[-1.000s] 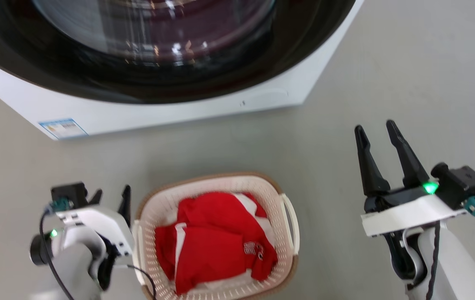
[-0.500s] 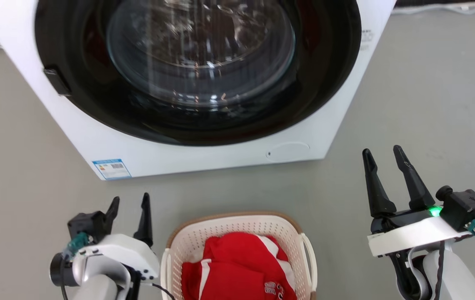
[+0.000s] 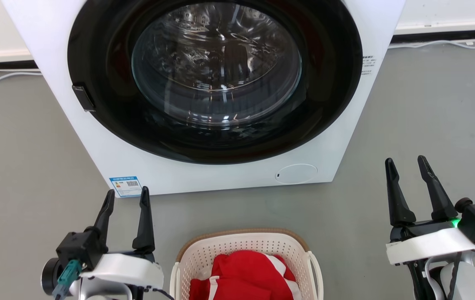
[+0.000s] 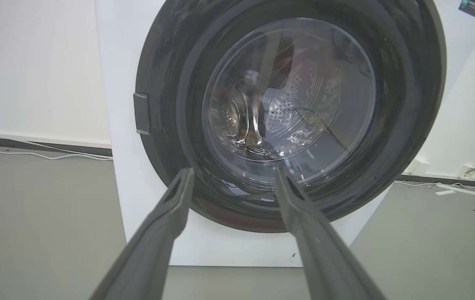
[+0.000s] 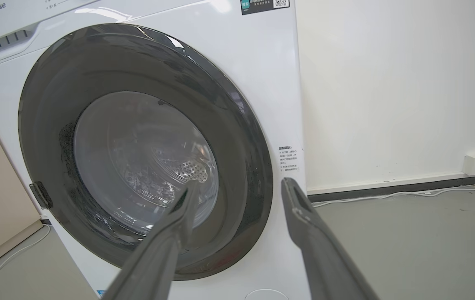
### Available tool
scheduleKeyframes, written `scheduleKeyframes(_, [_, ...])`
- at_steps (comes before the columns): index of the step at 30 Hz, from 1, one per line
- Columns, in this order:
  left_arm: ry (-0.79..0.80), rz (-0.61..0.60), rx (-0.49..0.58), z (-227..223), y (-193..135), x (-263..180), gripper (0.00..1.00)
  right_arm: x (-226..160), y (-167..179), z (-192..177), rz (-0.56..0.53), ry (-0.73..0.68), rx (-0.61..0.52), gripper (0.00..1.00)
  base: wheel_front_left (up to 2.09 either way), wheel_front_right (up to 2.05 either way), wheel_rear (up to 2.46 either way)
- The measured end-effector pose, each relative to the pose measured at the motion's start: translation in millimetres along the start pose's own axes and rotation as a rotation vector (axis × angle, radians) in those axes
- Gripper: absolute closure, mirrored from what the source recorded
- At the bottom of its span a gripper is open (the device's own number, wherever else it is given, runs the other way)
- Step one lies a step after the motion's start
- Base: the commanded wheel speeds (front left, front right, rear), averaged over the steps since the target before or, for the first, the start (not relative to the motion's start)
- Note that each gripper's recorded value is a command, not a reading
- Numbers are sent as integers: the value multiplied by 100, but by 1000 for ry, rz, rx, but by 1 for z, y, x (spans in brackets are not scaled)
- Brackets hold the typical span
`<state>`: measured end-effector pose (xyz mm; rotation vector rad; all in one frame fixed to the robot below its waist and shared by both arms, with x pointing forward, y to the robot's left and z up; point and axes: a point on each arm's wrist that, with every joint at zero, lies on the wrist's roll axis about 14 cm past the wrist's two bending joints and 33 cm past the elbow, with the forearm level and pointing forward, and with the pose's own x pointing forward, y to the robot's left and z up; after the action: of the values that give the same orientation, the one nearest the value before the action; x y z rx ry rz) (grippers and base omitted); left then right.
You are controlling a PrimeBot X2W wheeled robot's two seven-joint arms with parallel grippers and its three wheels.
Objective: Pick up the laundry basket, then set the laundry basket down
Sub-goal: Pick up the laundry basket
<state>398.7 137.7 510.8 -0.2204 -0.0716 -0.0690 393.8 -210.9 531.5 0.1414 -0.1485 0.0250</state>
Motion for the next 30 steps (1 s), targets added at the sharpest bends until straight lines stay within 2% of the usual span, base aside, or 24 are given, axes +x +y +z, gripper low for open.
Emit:
scheduleKeyframes(11, [-55, 3, 15, 17, 2, -10, 0, -6, -5, 5, -14, -11, -17, 0, 0, 0, 0])
scheduleKeyframes(30, [-42, -3, 16, 11, 3, -8, 0, -7, -2, 2, -10, -2, -14, 0, 0, 0, 0])
